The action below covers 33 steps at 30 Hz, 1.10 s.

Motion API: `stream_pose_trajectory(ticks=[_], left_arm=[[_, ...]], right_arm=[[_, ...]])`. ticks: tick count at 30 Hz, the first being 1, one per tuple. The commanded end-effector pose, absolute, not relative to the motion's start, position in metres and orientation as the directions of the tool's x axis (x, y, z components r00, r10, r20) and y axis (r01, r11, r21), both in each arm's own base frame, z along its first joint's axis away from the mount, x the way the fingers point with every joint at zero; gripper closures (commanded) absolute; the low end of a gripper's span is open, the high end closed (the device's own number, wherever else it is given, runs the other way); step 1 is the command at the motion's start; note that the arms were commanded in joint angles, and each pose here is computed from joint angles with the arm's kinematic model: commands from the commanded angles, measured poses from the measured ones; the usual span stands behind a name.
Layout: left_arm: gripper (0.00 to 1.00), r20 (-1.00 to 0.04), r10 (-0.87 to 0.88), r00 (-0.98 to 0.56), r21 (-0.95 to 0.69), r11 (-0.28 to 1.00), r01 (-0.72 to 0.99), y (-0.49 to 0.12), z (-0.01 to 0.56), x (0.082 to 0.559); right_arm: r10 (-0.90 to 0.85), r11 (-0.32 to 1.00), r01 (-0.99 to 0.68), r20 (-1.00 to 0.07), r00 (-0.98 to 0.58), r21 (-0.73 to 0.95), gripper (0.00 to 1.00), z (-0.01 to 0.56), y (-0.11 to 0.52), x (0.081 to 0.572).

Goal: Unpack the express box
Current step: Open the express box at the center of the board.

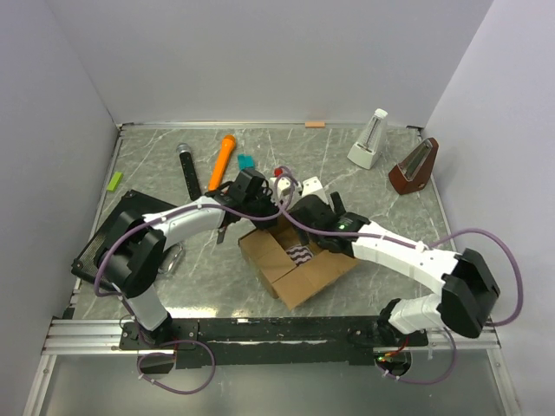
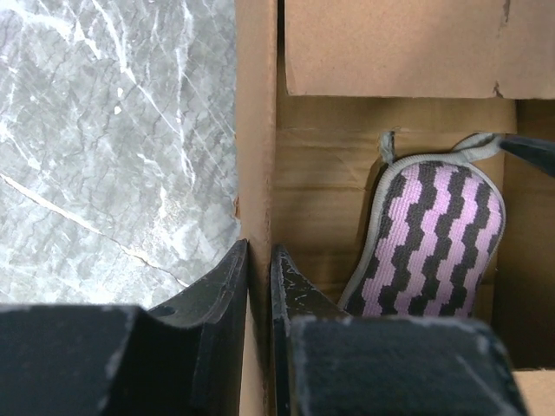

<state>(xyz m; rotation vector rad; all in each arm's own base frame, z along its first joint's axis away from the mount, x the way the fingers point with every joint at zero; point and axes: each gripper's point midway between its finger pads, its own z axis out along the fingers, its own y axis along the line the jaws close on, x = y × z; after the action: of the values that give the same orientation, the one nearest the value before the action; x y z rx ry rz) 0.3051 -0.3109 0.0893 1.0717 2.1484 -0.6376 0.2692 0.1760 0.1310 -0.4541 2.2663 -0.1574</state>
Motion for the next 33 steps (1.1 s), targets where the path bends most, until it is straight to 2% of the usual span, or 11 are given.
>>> stream_pose_trajectory(ticks=[1,5,13,19,27,30,33], left_arm=[[0.85,-0.726,0.522,-0.448,-0.152,0.514,0.844,-0.316,0.096,0.300],[0.85,-0.727,0.521,-0.447,-0.151,0.513,0.845,-0.316,0.097,0.300],[0.86,-0.730,0.522,-0.442,-0.134,0.525,0.841,-0.312,0.097,0.300],[0.86,-0.730,0.520,-0.443,-0.124,0.537,0.834,-0.311,0.097,0.303],[0.87,-0.734,0.521,-0.435,-0.112,0.539,0.835,-0.309,0.098,0.300],[0.89,-0.737,0.526,-0.425,-0.092,0.544,0.834,-0.305,0.098,0.300],[0.92,-0.748,0.521,-0.411,-0.073,0.551,0.831,-0.303,0.101,0.301]], right_arm=[[-0.469,0.877,-0.225,-0.654,-0.594,-0.424,0.01,0.140,0.164,0.274],[-0.511,0.836,-0.203,-0.588,-0.627,-0.510,0.01,0.128,0.156,0.274],[-0.493,0.826,-0.119,-0.602,-0.628,-0.552,0.01,0.134,0.142,0.276],[-0.390,0.904,-0.086,-0.727,-0.566,-0.419,0.05,0.159,0.143,0.275],[-0.250,0.955,-0.018,-0.769,-0.588,-0.297,0.09,0.166,0.123,0.283],[-0.184,0.973,0.004,-0.782,-0.595,-0.232,0.14,0.166,0.119,0.284],[-0.094,0.991,0.018,-0.785,-0.612,-0.133,0.25,0.161,0.115,0.284]])
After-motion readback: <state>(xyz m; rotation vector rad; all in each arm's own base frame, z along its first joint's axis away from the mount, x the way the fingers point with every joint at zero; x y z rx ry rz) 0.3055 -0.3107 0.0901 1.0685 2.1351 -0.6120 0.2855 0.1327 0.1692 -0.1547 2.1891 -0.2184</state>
